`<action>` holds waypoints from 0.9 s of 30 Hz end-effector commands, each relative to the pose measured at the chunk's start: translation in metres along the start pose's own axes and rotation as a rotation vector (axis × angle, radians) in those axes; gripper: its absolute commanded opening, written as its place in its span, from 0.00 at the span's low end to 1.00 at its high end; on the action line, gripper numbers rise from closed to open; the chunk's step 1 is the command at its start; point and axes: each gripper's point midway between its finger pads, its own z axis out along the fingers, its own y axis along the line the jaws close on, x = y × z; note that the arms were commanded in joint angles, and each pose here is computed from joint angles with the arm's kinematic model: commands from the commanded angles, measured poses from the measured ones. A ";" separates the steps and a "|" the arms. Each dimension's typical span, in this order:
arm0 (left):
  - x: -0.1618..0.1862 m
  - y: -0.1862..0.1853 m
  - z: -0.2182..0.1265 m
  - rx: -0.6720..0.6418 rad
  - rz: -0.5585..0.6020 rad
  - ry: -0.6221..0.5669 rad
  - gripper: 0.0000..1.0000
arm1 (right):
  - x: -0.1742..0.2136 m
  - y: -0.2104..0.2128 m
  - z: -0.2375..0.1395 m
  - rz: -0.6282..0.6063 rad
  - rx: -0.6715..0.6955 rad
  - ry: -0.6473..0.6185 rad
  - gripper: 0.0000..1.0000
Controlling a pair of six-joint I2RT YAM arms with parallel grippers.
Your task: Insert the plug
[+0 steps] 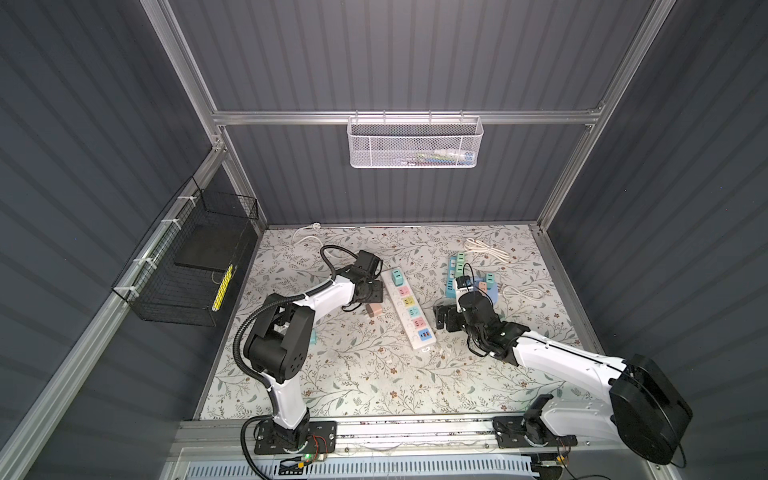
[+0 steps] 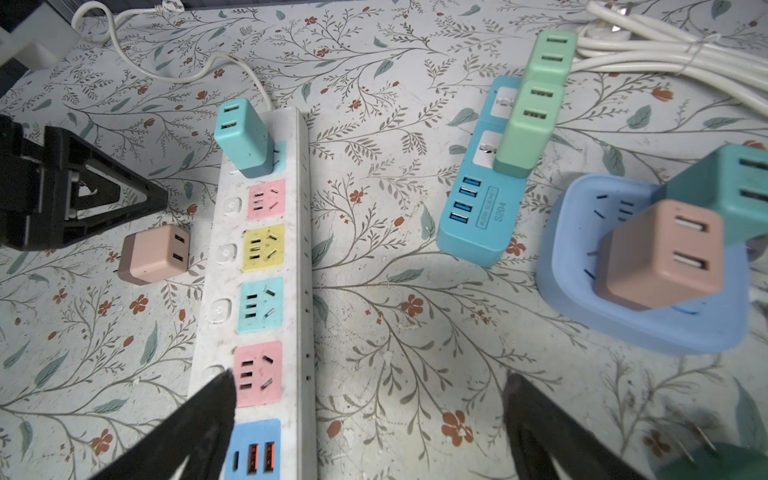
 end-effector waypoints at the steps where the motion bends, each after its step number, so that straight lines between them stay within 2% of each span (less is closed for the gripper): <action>1: 0.021 -0.001 0.009 0.007 0.057 0.090 0.71 | -0.007 0.005 0.001 -0.007 -0.005 -0.013 0.99; 7: 0.032 -0.012 0.012 0.066 0.038 0.124 0.72 | -0.009 0.006 -0.002 -0.006 -0.005 -0.020 0.99; 19: 0.052 -0.024 0.005 0.076 0.018 0.148 0.72 | -0.009 0.005 -0.003 -0.011 -0.001 -0.023 0.99; 27: 0.053 -0.039 -0.011 0.118 0.011 0.129 0.72 | -0.009 0.006 -0.002 -0.014 0.000 -0.019 0.99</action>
